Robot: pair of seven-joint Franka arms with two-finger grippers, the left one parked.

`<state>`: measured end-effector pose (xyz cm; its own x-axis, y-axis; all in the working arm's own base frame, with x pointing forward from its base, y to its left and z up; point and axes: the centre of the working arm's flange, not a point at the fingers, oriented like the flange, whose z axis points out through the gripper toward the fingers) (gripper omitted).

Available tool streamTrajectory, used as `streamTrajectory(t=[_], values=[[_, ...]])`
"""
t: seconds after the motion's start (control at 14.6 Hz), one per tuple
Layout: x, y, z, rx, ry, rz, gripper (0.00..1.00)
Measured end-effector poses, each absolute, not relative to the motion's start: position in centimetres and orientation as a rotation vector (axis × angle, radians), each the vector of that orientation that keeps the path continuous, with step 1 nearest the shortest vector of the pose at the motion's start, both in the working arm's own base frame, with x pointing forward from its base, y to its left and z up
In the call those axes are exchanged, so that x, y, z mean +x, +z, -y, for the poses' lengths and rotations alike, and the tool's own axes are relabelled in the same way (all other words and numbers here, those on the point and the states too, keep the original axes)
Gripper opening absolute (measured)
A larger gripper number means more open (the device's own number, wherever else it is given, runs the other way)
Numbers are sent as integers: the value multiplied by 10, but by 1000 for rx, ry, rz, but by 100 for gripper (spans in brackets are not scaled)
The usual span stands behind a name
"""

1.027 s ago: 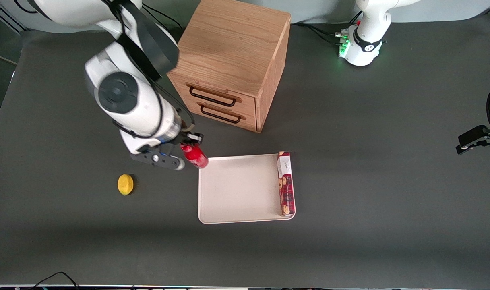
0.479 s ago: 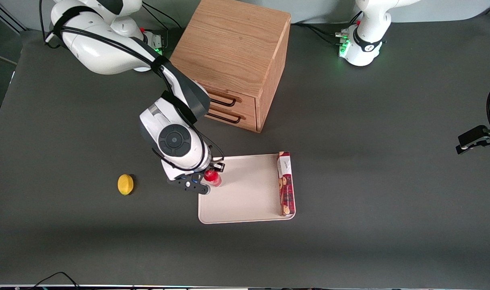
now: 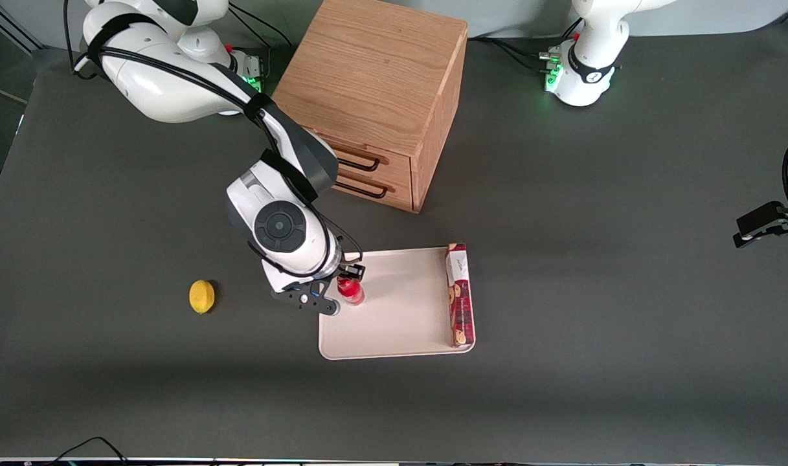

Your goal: Place coke bottle on tray

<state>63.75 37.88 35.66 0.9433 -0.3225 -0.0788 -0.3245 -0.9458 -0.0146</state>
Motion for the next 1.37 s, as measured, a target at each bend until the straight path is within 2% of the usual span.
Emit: streamTrajectory(t=[0.14,0.21,0.41,0.62,0.82,0.96,1.1,1.37], values=[[641,391,-370,-3070,71,-509,93],[640,417,-363,-3082,49,-491,100],[627,502,-324,-3151,-4,-395,100],[609,568,-257,-3252,57,-257,100],[601,617,-148,-3220,157,-175,100],[591,625,-74,-3200,194,-169,100],[579,612,-30,-3192,196,-181,100],[558,587,-25,-3195,161,-110,100]])
